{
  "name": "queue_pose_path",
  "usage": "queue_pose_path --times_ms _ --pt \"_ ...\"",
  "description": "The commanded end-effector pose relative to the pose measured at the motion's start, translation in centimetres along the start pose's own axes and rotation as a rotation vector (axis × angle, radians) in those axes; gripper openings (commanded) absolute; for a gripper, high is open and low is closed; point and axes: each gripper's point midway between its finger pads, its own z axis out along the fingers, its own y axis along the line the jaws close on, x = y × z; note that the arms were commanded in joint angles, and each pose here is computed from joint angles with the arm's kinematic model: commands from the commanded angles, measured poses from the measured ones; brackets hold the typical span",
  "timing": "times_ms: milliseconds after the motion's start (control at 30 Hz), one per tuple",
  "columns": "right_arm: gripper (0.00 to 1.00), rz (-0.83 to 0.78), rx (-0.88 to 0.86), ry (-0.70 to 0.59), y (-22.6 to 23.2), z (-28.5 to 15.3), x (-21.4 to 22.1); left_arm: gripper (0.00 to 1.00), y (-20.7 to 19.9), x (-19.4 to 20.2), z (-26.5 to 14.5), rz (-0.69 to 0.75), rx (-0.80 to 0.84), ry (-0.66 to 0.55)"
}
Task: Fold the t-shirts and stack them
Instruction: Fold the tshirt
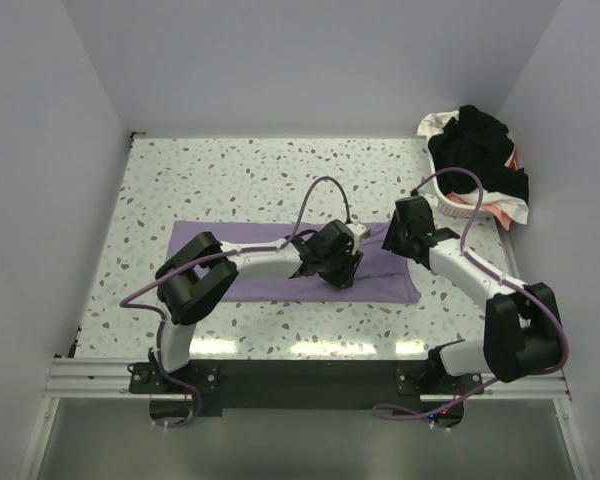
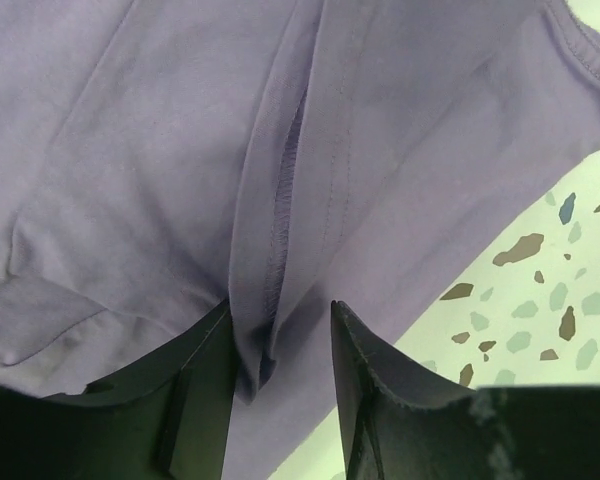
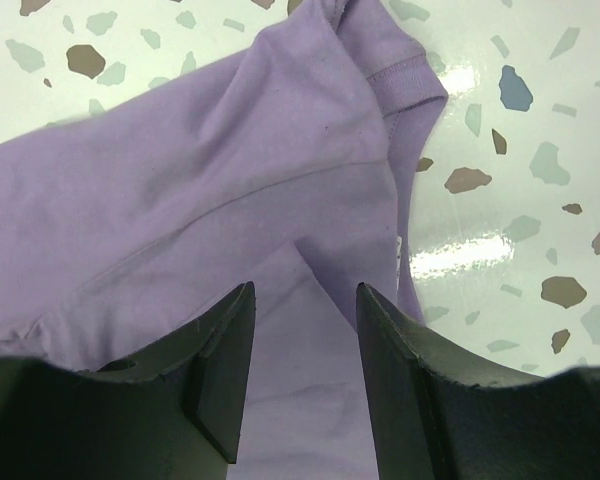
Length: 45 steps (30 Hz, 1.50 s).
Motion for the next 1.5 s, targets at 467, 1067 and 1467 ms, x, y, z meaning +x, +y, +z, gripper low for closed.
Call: queue_pose_path --times_ms 467,1067,1467 --pt "0.47 -0.012 0.02 -0.013 0.7 2.2 -0.9 0.42 0.6 -0.3 -1.4 0.099 -0.042 -0.072" --pt "0.08 -0.006 -0.01 0.017 1.3 2.9 -0.2 0.41 0.6 -0.7 -1.9 0.096 -0.05 -0.087" --pt "0.34 -0.024 0.01 0.021 0.4 2.8 0.6 0.4 0.7 -0.7 -2.1 0.094 -0.057 -0.083"
